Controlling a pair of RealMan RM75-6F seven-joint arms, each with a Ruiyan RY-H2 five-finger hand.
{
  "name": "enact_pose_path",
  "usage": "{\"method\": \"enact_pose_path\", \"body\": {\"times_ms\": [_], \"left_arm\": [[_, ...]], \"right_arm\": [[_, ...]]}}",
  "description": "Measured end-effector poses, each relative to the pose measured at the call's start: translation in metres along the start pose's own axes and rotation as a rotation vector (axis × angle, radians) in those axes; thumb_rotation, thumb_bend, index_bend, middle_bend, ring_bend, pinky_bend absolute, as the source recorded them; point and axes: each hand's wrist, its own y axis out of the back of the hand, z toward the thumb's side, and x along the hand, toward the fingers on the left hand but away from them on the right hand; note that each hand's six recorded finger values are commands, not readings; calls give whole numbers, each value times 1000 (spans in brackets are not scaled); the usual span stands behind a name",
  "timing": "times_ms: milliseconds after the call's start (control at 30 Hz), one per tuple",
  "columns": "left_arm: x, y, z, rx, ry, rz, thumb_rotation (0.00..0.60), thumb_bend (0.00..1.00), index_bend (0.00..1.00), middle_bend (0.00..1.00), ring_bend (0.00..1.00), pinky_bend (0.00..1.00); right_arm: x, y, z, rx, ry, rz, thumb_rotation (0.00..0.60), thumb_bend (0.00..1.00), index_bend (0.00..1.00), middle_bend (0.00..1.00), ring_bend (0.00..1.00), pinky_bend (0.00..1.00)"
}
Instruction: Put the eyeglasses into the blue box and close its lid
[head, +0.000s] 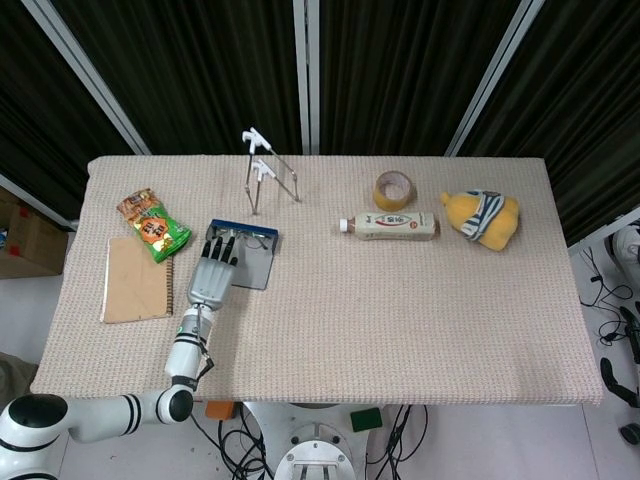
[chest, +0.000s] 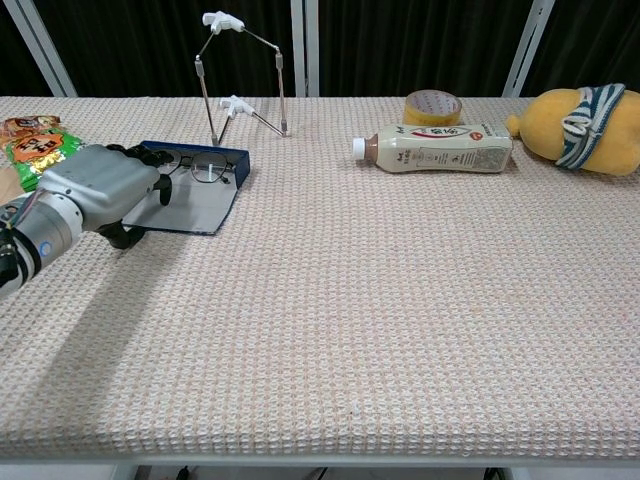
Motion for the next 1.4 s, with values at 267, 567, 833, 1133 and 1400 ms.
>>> {"method": "enact_pose_path", "body": {"times_ms": [267,567,833,1133,1400], "left_arm": [[4,3,0,-39,-9,17,600,396,465,0,0,116],[3,13,-5,-138,19,87,600,489,507,0,0,117],[3,16,-7,-167,26,112,600,490,523,0,0,117],[15,15,0,-195,16,154,600,495,577,0,0,117],[27,17,11,-200,3,183,600,494,687,0,0,117]], "right_arm": [[0,-2,2,2,2,6,600,463,0,0,0,0],[-1,-3,4,4,5,11,600,461,0,0,0,0],[1,-5,4,4,5,14,600,462,0,0,0,0],[1,-4,2,5,-1,10,600,462,0,0,0,0],[2,-5,0,2,-8,13,600,461,0,0,0,0]]}}
